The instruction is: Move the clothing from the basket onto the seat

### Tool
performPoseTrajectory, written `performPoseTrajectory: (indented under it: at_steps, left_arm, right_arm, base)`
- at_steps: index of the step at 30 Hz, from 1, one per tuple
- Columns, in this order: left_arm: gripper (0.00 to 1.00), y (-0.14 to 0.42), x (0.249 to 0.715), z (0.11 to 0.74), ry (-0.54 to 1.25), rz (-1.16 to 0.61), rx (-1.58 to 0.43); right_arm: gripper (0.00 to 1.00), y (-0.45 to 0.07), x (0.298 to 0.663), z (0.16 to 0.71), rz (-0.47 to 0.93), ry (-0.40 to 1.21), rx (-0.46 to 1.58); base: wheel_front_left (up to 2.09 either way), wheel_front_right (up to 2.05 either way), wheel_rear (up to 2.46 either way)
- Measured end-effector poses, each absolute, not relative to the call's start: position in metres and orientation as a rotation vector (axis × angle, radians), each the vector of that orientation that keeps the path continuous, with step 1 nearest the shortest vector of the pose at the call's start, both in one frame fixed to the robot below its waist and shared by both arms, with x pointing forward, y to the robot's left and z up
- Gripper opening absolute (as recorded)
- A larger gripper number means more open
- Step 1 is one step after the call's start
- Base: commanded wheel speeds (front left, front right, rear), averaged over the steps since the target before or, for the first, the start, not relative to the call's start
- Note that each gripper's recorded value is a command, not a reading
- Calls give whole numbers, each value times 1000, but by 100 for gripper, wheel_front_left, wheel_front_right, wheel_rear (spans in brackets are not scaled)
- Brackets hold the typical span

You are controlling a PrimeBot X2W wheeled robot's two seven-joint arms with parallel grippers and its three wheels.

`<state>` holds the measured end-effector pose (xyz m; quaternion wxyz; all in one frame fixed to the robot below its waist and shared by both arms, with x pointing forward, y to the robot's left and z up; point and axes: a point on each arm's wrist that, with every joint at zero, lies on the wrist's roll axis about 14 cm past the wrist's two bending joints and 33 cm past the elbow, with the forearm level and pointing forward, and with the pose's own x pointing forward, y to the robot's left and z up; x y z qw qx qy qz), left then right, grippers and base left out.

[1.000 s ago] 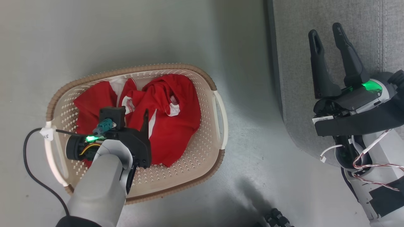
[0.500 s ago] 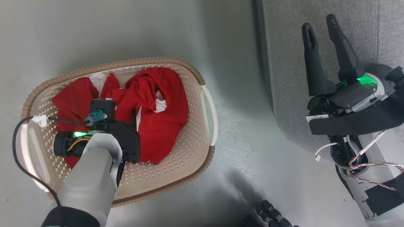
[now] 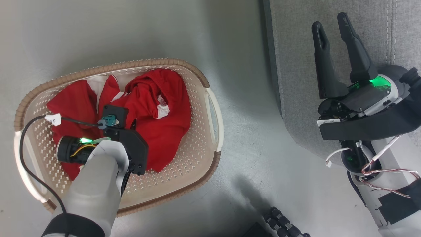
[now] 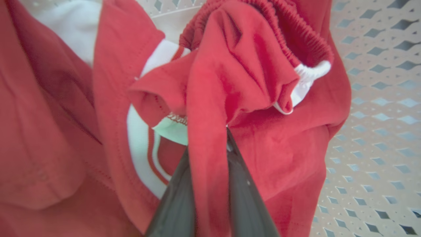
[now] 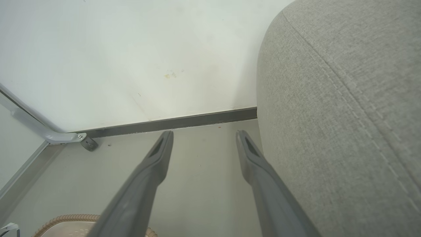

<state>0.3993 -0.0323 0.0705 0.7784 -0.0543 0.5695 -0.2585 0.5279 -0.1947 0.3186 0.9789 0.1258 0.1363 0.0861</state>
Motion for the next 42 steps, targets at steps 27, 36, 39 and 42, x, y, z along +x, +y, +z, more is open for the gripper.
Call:
performPoseTrajectory:
  at_steps: [27, 36, 39, 42]
  left_arm:
    - [0, -33, 420, 148, 981, -633, -144]
    - [0, -22, 421, 192, 888, -620, -134]
    - [0, -18, 423, 208, 851, -613, -127]
    - [0, -16, 427, 227, 802, -600, -145]
  right_arm:
    - [100, -209, 514, 352, 113, 274, 271]
    - [100, -212, 504, 382, 111, 235, 272]
    - [100, -211, 497, 389, 114, 230, 275]
    - [100, -208, 492, 397, 117, 220, 287]
  base:
    - [0, 0, 0]
    - [0, 0, 0]
    - [0, 0, 0]
    - [0, 0, 0]
